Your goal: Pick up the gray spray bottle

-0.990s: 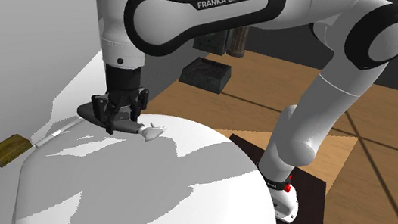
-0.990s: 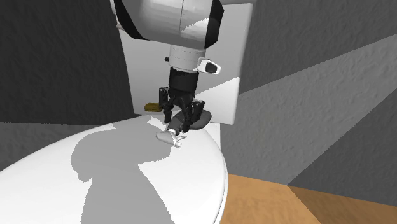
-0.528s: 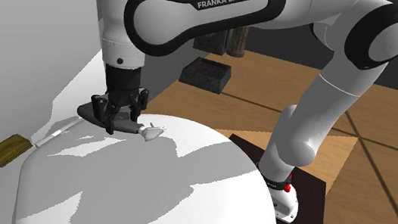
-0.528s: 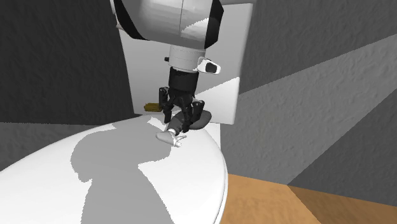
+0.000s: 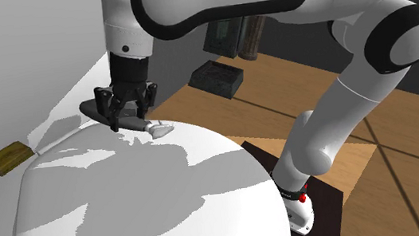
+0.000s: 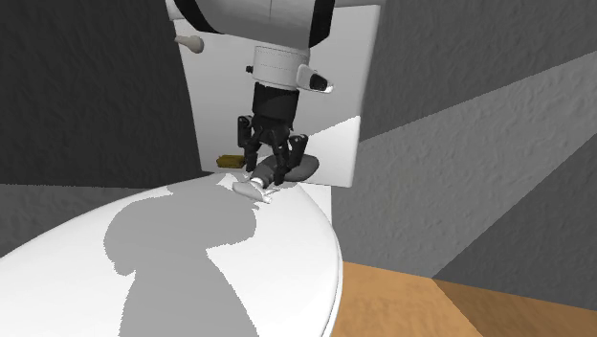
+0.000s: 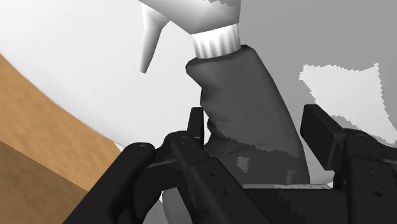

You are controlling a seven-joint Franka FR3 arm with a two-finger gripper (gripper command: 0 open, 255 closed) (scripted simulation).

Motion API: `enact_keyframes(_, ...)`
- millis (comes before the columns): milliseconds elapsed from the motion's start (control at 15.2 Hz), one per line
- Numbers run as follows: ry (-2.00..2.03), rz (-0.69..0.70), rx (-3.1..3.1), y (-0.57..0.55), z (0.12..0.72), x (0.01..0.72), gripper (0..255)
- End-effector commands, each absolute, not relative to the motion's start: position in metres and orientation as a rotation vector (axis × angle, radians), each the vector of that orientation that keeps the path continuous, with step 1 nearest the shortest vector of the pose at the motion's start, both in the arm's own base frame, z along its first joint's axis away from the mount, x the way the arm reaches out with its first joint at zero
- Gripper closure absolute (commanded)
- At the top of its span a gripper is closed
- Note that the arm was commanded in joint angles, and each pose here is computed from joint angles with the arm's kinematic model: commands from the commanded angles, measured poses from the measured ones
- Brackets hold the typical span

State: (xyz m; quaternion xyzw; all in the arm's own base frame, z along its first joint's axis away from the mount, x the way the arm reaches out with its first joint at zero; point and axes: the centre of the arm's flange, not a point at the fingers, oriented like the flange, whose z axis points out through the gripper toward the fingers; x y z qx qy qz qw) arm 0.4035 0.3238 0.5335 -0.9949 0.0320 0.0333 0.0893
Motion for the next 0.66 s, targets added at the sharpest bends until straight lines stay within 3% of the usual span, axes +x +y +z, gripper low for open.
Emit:
enact_keyframes(0,0.095,0.099,-2.960,0.324,0.545,0.404,255)
enact_keyframes(594,0.095,0.099,-2.960,0.324,0.583,0.404,255)
